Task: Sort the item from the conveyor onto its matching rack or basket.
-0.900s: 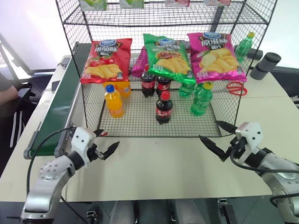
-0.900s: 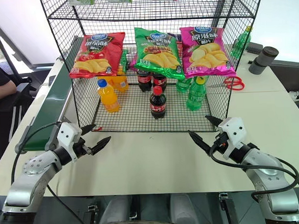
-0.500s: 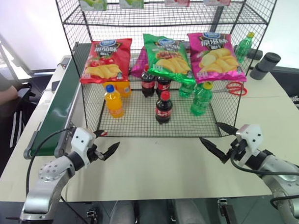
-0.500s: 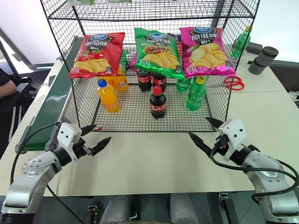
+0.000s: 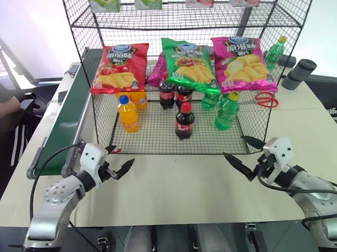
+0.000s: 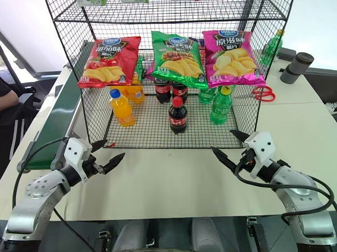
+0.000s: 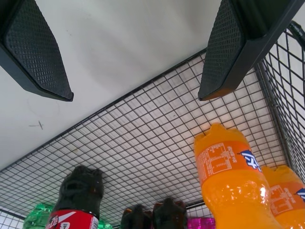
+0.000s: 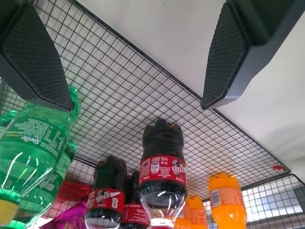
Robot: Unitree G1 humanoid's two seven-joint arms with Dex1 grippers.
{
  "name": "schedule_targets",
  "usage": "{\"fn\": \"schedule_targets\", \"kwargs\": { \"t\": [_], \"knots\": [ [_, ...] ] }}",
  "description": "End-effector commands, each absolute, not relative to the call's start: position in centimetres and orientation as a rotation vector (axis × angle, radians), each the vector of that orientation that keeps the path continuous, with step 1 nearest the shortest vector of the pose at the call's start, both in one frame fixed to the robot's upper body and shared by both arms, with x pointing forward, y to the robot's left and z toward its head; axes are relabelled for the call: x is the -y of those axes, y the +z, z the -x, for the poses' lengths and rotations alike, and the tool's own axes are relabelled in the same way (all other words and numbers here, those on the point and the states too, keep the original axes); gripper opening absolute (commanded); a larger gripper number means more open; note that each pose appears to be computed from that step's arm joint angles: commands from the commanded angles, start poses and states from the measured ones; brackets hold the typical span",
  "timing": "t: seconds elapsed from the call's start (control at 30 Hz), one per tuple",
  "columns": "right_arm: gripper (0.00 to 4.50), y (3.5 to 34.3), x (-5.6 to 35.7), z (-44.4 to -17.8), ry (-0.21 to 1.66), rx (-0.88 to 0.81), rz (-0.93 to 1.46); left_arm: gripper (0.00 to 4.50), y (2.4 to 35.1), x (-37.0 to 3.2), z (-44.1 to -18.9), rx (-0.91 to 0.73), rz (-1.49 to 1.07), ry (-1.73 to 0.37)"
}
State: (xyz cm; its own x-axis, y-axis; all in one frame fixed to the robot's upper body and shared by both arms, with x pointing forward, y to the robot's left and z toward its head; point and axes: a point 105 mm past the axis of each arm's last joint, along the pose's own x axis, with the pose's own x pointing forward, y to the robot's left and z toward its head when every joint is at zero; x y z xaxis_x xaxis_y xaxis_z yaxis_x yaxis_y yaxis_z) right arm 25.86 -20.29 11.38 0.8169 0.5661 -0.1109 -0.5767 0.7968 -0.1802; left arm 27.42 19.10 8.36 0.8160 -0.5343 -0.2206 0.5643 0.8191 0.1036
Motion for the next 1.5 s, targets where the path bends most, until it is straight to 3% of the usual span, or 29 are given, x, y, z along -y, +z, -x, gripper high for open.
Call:
{"fn": "schedule_targets", "kwargs": {
  "t": [0.03,1.5],
  "knots": [
    [4.41,12.1,20.2,-26.1,0.616,-0.013,0.223,4.50,9.6,-19.5,-27.4,-0.136,-0.184,-0.566],
    [4.41,11.1,20.6,-25.9,0.579,-0.024,0.241,4.50,9.5,-19.3,-28.6,-0.080,-0.199,-0.565]
  ]
}}
